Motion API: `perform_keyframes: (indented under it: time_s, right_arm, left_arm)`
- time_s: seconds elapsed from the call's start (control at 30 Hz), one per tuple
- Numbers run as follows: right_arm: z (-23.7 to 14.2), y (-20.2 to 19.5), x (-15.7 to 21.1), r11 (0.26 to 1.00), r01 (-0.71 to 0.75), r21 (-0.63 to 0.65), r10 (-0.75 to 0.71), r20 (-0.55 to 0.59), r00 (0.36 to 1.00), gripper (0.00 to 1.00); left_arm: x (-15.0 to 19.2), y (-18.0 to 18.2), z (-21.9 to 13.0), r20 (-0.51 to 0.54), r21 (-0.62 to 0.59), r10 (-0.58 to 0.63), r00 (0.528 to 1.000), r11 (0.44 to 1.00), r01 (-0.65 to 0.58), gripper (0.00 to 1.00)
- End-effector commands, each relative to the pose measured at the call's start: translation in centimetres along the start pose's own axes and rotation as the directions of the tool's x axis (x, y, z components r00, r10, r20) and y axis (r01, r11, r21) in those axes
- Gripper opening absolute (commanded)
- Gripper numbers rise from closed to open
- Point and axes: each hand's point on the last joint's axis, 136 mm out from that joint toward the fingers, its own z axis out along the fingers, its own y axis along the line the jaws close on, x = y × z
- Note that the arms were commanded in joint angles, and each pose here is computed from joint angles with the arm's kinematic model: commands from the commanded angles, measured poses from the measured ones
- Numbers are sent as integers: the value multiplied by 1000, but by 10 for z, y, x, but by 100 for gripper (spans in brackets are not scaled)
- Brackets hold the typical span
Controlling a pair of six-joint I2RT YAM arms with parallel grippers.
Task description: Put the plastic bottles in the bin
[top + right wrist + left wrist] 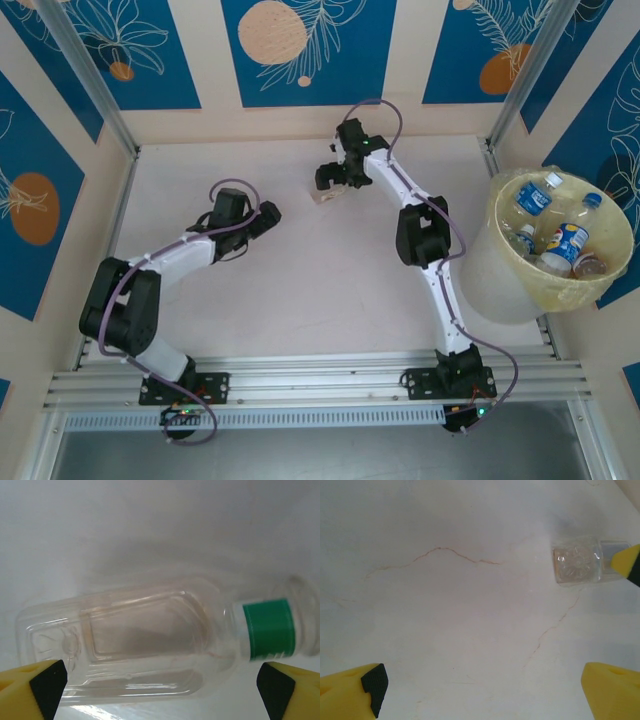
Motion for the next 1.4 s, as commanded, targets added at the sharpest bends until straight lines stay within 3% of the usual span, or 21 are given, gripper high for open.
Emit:
perform_keyframes:
  time_s: [0.0,0.1,0.3,0.47,0.57,0.67,0.73,0.83,1.03,1.1,1.37]
  right_arm:
    - [-21,-2,-22,980,-150,130,133,131,983,99]
    - [-16,-7,-23,962,-127,241,90,161,983,100]
    - [-2,-11,-2,959,-100,267,80,86,993,100]
    - [-22,-5,12,972,-69,225,54,72,996,100]
    - [-46,0,15,979,-62,193,44,95,995,99]
    - [-65,3,23,985,-90,149,74,112,991,99]
    - [-76,7,28,987,-139,86,126,137,982,100]
    - [-93,6,30,969,-247,-9,244,188,951,100]
    - [-125,-17,40,922,-374,-103,388,272,881,99]
    - [-135,-26,46,918,-383,-98,395,293,871,100]
    - [-153,-42,58,910,-407,-83,410,340,847,100]
  left_arm:
    - [2,-3,7,-33,30,-27,999,999,28,100]
    - [4,-1,7,-40,29,-27,999,999,28,100]
    - [3,0,4,-33,33,-17,999,999,18,100]
    - [-6,-41,2,-40,191,125,991,975,-116,100]
    - [-20,-69,6,24,289,207,978,935,-205,100]
    - [-41,-91,20,107,337,241,964,904,-264,100]
    - [-45,-109,38,90,384,273,958,878,-287,100]
    - [-52,-145,68,67,468,378,923,806,-364,100]
    - [-78,-155,127,118,360,587,801,727,-585,100]
    - [-75,-159,143,97,393,604,791,707,-587,100]
    - [-51,-188,182,-4,597,537,844,678,-429,100]
